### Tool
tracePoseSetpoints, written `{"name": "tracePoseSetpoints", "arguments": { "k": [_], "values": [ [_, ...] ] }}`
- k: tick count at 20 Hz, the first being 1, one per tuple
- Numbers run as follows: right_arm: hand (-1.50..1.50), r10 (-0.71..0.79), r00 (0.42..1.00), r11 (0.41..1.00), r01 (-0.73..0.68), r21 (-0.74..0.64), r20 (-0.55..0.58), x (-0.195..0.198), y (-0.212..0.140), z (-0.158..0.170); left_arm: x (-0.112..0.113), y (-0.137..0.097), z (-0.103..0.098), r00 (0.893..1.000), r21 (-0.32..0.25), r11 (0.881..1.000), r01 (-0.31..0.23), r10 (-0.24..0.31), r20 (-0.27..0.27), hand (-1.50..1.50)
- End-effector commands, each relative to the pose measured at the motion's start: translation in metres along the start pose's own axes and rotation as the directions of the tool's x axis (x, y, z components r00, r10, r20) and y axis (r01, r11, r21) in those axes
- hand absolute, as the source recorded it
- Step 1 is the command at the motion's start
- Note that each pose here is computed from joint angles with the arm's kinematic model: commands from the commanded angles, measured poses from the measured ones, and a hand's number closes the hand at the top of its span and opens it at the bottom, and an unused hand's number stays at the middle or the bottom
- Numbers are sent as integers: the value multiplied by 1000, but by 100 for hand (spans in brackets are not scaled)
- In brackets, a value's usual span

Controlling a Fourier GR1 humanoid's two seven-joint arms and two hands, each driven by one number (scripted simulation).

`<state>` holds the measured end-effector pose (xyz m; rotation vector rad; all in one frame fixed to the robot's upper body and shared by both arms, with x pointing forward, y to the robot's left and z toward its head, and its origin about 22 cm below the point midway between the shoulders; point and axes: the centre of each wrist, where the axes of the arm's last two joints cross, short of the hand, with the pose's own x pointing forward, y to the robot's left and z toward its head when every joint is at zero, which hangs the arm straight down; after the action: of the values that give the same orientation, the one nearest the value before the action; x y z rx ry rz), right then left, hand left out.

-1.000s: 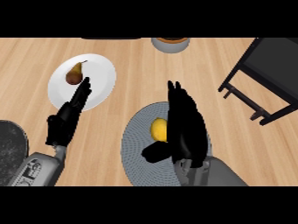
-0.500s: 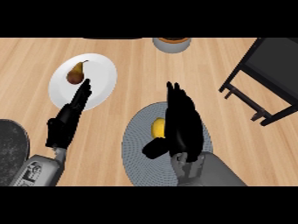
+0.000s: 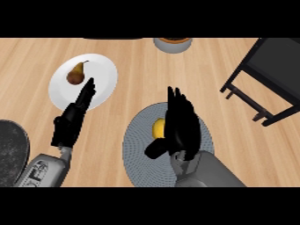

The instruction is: Pick the lemon from the placemat and place it in the tiered shelf

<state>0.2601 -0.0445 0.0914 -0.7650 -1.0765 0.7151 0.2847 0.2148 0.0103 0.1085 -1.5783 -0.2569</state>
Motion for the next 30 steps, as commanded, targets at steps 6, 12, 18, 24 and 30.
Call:
{"name": "tracePoseSetpoints", "arguments": {
  "k": [6,12,18,24,30],
  "values": [
    [-150,11,979,1000,-10,8,-202,0,19,-12,7,12,0,1000,1,1000,10,-10,3,0],
    [-150,20,979,1000,-20,2,-203,-11,38,-18,10,-4,3,1000,-6,1000,2,-2,11,0],
    [-150,23,975,1000,-20,16,-221,-15,31,-27,24,10,5,1000,-23,1000,-5,5,-9,0],
    [-150,28,979,999,-21,38,-202,-19,46,-21,-2,19,4,1000,-5,1000,1,-1,3,0],
    [-150,35,979,998,-24,60,-202,-23,49,-25,8,16,7,1000,-10,1000,-2,2,1,0]
  ]
}}
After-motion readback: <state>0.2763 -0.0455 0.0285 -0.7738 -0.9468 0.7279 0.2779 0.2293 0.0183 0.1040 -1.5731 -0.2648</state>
